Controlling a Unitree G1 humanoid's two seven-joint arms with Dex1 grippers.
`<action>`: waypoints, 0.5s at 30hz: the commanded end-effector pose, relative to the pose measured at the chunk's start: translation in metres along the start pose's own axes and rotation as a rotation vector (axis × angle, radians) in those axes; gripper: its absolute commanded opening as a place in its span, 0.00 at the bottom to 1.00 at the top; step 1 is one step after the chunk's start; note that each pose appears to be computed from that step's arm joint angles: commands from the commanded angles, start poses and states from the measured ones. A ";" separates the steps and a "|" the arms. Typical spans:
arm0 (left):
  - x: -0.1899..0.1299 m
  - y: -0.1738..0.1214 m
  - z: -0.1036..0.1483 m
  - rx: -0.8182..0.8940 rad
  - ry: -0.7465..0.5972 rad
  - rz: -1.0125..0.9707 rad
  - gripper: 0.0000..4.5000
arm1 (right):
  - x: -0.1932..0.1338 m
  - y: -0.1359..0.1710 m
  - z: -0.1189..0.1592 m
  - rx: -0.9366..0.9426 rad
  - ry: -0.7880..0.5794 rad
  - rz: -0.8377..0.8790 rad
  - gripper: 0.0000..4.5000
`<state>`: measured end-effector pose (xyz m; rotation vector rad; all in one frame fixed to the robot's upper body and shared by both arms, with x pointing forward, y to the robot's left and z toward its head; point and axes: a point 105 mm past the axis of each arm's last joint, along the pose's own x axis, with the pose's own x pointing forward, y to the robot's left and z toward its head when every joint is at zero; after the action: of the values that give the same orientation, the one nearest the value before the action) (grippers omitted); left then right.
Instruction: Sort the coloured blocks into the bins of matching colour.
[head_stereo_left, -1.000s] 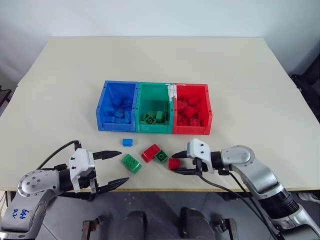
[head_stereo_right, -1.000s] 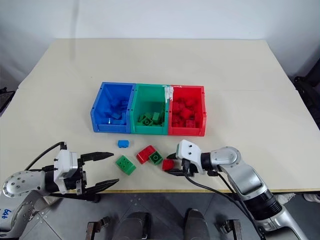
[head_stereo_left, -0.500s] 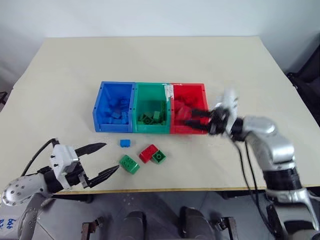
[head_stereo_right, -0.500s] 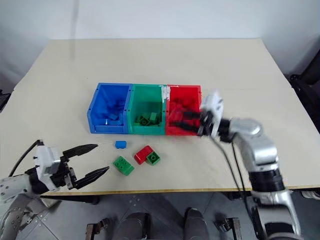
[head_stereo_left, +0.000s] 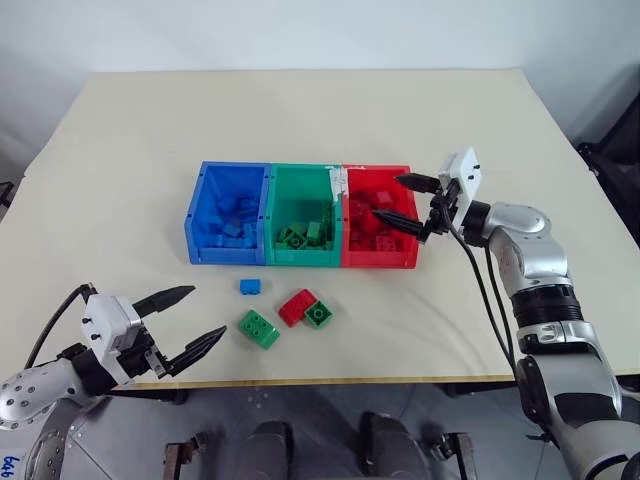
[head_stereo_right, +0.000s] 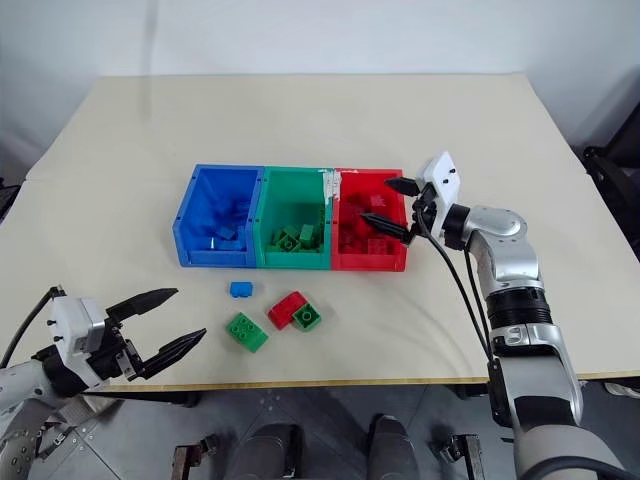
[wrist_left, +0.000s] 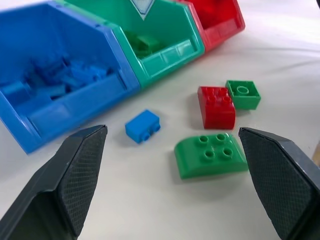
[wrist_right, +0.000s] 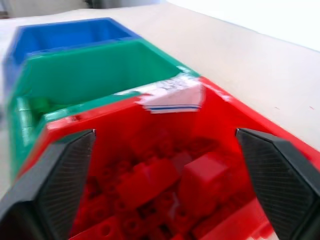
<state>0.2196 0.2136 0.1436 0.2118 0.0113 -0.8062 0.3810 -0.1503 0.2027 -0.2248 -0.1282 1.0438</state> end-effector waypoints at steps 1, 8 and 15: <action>0.013 -0.002 0.008 0.035 -0.021 -0.059 1.00 | -0.038 0.017 0.014 -0.023 -0.030 0.085 1.00; 0.048 -0.007 0.011 0.126 -0.051 -0.206 1.00 | -0.095 0.039 -0.022 -0.088 0.164 0.091 1.00; 0.054 -0.013 0.004 0.146 -0.019 -0.336 1.00 | -0.084 0.078 -0.035 -0.023 0.170 0.206 1.00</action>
<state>0.2480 0.1646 0.1344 0.3133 -0.0056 -1.1341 0.2858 -0.2084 0.1374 -0.3367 0.0975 1.1543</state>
